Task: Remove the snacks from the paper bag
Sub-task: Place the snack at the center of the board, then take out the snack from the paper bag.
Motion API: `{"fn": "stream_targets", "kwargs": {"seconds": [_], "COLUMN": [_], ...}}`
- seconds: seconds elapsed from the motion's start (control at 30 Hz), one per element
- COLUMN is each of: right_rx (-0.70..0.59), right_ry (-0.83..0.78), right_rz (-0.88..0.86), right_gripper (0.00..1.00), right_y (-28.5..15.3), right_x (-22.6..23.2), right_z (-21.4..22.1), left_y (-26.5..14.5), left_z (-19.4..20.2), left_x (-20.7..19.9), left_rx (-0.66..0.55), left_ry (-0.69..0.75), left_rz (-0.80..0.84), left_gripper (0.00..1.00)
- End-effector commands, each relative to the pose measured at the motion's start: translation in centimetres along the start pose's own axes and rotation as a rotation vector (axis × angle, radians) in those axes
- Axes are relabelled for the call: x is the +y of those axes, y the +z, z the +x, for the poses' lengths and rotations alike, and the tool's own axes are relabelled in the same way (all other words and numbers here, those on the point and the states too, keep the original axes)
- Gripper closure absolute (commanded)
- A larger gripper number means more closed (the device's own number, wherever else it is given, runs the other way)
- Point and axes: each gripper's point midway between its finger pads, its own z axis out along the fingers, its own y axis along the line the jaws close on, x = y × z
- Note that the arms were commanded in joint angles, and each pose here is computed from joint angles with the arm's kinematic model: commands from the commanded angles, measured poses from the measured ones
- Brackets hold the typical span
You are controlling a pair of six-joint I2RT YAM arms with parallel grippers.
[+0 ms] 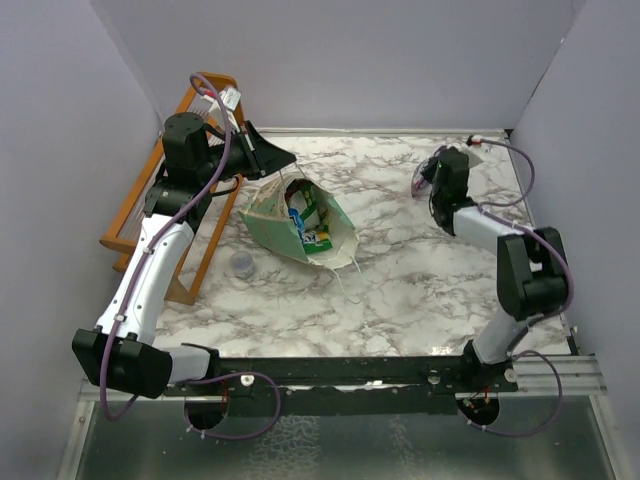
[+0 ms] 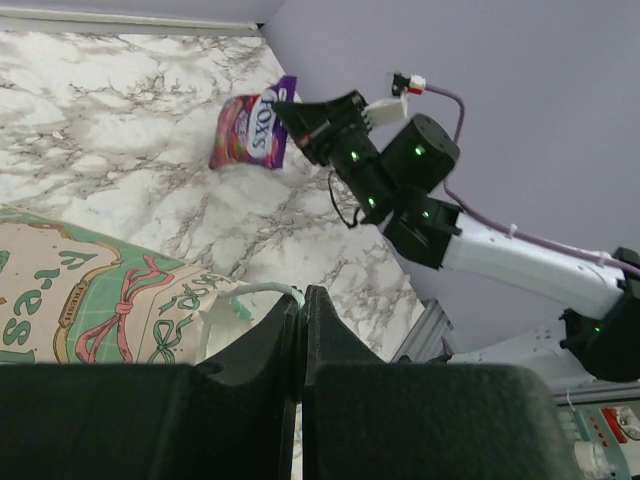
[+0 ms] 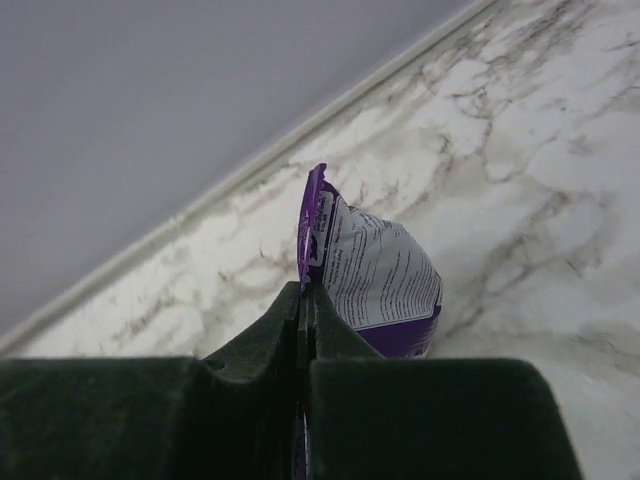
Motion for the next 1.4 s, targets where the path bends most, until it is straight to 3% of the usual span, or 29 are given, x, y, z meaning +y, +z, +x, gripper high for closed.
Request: {"fn": "stream_targets", "kwargs": {"seconds": [0.0,0.13,0.27,0.4,0.57,0.6,0.73,0.97,1.1,1.27,1.37], "right_rx": [-0.091,-0.110,-0.059,-0.066,0.040,0.057,0.072,0.148,0.268,0.466,0.553], "right_ry": [0.354,0.487,0.621,0.608,0.606,0.601,0.563,0.439,0.321,0.277,0.173], "right_rz": [-0.159,-0.175,-0.078,0.018,0.099,0.088,0.015,-0.063,-0.107,-0.506,-0.651], "right_gripper": [0.98,0.98,0.98,0.98,0.97,0.93,0.66,0.31,0.27,0.26,0.26], "right_y": [6.6,11.9,15.8,15.2,13.7,13.2,10.7,2.9,-3.1,-11.7,-16.2], "right_x": [3.5,3.2,-0.9,-4.6,-8.7,-8.8,-8.3,-8.2,-8.4,-3.3,-0.2], "right_z": [-4.3,-5.2,-2.0,0.9,6.1,6.6,6.4,5.1,6.3,8.8,9.9], "left_y": [-0.8,-0.9,-1.0,-1.2,-1.4,-1.5,-1.8,-2.3,-2.3,-2.1,-1.9], "left_z": [-1.6,-1.2,-0.8,-0.7,-0.6,-0.6,-0.3,0.8,1.0,1.0,1.2], "left_x": [-2.2,-2.0,-1.7,-1.8,-2.2,-2.3,-2.3,-1.5,-1.6,-1.1,-0.9], "left_rx": [-0.050,-0.039,-0.031,-0.028,-0.031,-0.031,-0.034,-0.037,-0.030,-0.037,-0.024], "left_ry": [0.041,0.039,0.035,0.035,0.035,0.035,0.034,0.020,0.028,0.034,0.029], "left_rz": [0.054,0.050,0.037,0.043,0.051,0.051,0.046,0.026,0.032,0.025,0.025], "left_gripper": [1.00,1.00,1.00,1.00,1.00,1.00,1.00,1.00,1.00,1.00,1.00]}}
